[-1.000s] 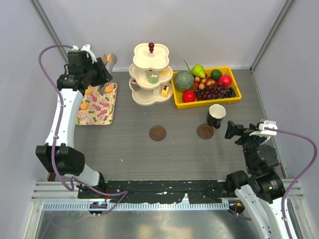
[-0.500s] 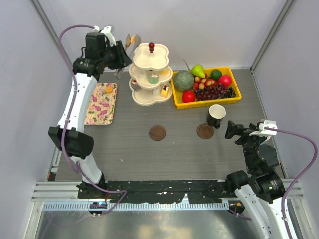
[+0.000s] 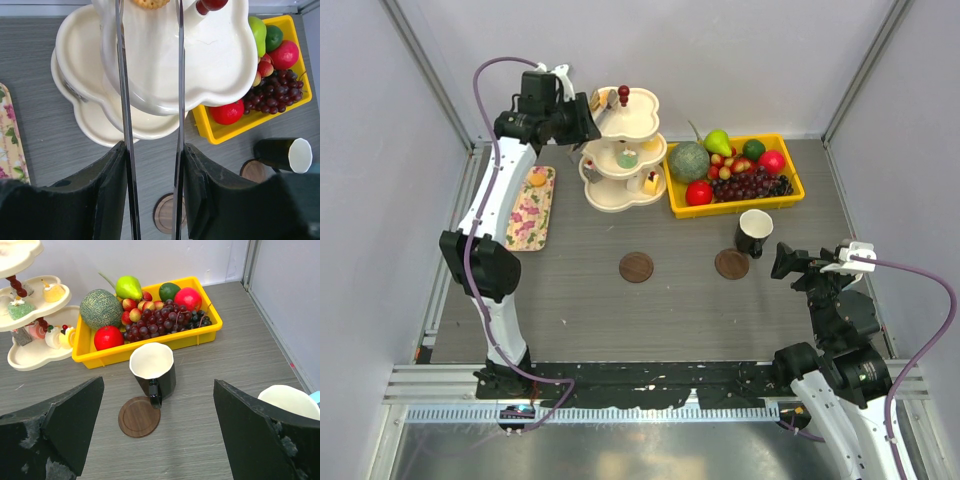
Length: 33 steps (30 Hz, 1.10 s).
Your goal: Serve the afternoon tea
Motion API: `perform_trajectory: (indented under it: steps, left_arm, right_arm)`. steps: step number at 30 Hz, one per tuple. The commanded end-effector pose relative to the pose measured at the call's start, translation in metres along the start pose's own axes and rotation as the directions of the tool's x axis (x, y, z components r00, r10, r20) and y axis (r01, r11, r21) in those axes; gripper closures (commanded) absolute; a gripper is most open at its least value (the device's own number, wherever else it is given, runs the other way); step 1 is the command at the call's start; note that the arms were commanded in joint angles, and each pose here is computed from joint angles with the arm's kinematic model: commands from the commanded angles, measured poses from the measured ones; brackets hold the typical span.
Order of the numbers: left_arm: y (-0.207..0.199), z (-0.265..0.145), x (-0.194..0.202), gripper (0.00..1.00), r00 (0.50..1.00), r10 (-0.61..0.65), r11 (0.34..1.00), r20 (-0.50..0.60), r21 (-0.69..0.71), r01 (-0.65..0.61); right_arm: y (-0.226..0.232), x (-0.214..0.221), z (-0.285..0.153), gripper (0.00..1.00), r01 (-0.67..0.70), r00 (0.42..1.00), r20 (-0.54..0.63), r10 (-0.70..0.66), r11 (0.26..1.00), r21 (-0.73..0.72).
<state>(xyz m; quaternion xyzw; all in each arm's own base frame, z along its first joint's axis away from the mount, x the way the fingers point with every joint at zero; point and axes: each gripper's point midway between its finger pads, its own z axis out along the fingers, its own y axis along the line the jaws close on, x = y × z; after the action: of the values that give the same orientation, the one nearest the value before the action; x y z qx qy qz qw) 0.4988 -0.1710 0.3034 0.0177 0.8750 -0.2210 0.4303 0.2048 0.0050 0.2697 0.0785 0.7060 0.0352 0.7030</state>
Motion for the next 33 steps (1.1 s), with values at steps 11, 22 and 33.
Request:
perform_trajectory:
  steps: [11,22,33]
  left_arm:
    - [-0.018,-0.046,-0.042,0.51,0.986,0.059,0.998,0.155,0.005,-0.061]
    - [0.003,-0.102,-0.044,0.54,0.972,0.055,0.996,0.23,-0.078,-0.038]
    - [0.094,-0.134,0.026,0.53,0.985,-0.07,0.953,0.157,-0.28,0.112]
  right_arm:
    - [0.001,-0.01,0.002,0.02,-0.002,0.999,0.035,0.002,1.0,-0.002]
    - [0.002,-0.01,0.001,0.02,-0.004,0.999,0.036,0.004,1.0,-0.005]
    - [0.003,-0.01,0.001,0.02,-0.007,0.999,0.036,0.008,1.0,-0.013]
